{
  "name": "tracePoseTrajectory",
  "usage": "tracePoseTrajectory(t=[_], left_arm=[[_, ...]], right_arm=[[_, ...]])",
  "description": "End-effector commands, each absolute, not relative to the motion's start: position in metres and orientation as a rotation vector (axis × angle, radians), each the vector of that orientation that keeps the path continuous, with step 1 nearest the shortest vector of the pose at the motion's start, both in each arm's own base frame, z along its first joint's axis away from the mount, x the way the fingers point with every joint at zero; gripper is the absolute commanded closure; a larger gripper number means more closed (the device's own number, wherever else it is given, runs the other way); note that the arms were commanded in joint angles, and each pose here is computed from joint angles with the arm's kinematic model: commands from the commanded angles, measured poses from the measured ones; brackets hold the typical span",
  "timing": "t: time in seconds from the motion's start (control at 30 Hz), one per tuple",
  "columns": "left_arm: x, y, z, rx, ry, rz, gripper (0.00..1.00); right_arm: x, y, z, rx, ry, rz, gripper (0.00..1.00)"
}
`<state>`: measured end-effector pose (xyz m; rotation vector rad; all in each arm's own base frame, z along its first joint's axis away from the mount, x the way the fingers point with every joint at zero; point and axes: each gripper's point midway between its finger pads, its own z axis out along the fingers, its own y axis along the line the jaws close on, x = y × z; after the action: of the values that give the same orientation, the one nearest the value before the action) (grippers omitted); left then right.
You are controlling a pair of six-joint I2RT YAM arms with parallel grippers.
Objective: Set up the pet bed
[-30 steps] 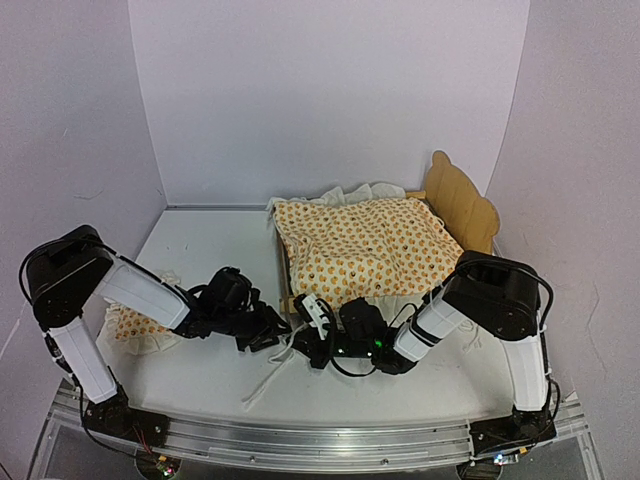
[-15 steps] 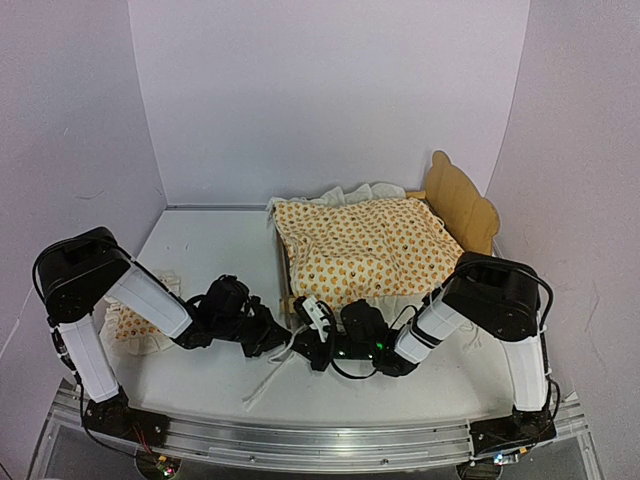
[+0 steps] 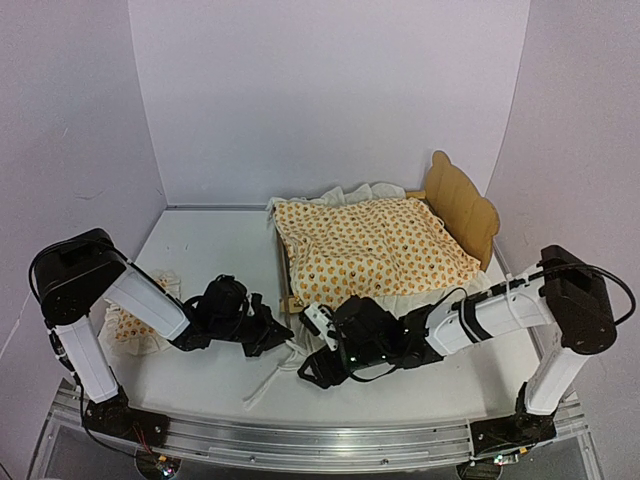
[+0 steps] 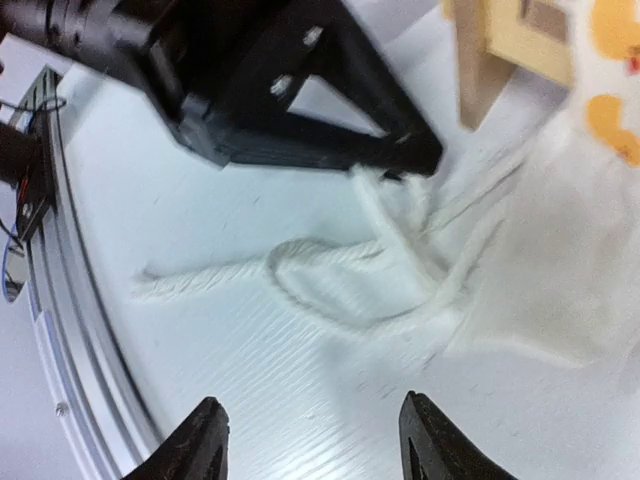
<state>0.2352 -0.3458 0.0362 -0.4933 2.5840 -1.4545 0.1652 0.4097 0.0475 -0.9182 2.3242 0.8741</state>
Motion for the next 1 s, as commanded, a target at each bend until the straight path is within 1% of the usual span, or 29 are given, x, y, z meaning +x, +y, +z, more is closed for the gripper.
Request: tracePoseTrajectory(t=[0.0,0.1,0.13,0.2,0.27,0.37,0.47,0.57,0.63,0.7,0.8,0.87,0.97], left_arm=[[0.246,-0.356,0.063,-0.392,2.499,-1.544,1.0],[0.247,-0.355,0.064,-0.37,2.492,-1.543,1.0],[0.248,-0.354,0.065,-0.369,2.489,-1.542,1.0],[0.25,-0.35,0.067,-0.366,2.477,-1.535,1.0],[0.251,-0.348,0.069,-0.335,2.471,-1.535,1.0],[0.249,-0.35,0.067,-0.28,2.484,-1.548,1.0],[0.248,-0.349,0.063,-0.24,2.494,-1.542,1.0],[0.246,-0.342,0.056,-0.216,2.508,-1.521,1.0],[0.245,-0.34,0.053,-0.201,2.517,-1.522,1.0],[0.244,-0.341,0.052,-0.174,2.522,-1.525,1.0],[0.243,-0.343,0.05,-0.162,2.532,-1.532,1.0],[0.243,-0.344,0.049,-0.159,2.534,-1.532,1.0],[0.245,-0.344,0.051,-0.152,2.524,-1.533,1.0]], right_arm=[[0.136,0.381,0.033,-1.108,2.506,0.601,0.31],[0.135,0.398,0.043,-1.221,2.444,0.605,0.23],[0.138,0.403,0.046,-1.237,2.447,0.582,0.22],[0.15,0.41,0.052,-1.174,2.498,0.494,0.23],[0.15,0.418,0.051,-1.125,2.571,0.469,0.23],[0.139,0.434,0.044,-1.269,2.498,0.441,0.2],[0.138,0.449,0.044,-1.417,2.353,0.424,0.19],[0.11,0.468,0.05,-1.745,2.14,0.583,0.19],[0.088,0.472,0.055,-1.974,1.939,0.697,0.21],[0.077,0.471,0.055,-2.153,1.706,0.728,0.21],[0.076,0.476,0.059,-2.274,1.563,0.806,0.2],[0.079,0.481,0.059,-2.298,1.552,0.913,0.22],[0.082,0.489,0.059,-2.327,1.47,0.98,0.23]])
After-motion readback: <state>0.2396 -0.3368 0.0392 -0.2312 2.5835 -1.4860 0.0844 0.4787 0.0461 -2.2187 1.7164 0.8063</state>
